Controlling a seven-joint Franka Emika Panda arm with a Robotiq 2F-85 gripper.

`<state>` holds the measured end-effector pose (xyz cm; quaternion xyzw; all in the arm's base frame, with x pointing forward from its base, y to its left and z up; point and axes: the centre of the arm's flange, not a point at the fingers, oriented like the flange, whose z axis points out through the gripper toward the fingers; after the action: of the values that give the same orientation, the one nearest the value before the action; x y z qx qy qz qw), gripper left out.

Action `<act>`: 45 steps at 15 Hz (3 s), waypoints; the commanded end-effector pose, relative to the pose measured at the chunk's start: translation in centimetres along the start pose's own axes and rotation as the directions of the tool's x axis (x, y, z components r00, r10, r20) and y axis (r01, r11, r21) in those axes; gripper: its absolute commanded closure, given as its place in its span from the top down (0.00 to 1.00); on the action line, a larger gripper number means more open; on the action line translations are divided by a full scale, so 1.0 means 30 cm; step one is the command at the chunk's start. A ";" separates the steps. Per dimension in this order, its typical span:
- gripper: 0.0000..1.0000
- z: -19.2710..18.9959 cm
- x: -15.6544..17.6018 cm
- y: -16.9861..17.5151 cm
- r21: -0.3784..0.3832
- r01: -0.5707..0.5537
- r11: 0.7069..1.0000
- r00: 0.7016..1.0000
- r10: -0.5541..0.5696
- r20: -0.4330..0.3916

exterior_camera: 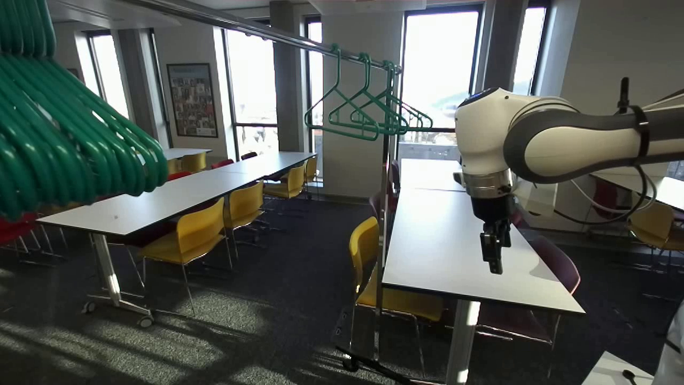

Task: Put the coat hanger on the table

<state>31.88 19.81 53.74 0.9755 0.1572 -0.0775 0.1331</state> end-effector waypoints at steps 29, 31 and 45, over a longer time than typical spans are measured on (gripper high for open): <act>1.00 -0.725 0.105 -0.133 0.085 -0.562 0.823 0.429 0.378 -0.820; 1.00 -0.729 0.103 -0.132 0.089 -0.563 0.822 0.426 0.381 -0.821; 1.00 -0.851 0.270 -0.017 0.258 -0.577 0.775 0.192 0.436 -0.879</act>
<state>40.31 29.28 75.52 0.8358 -0.1037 0.5164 0.1550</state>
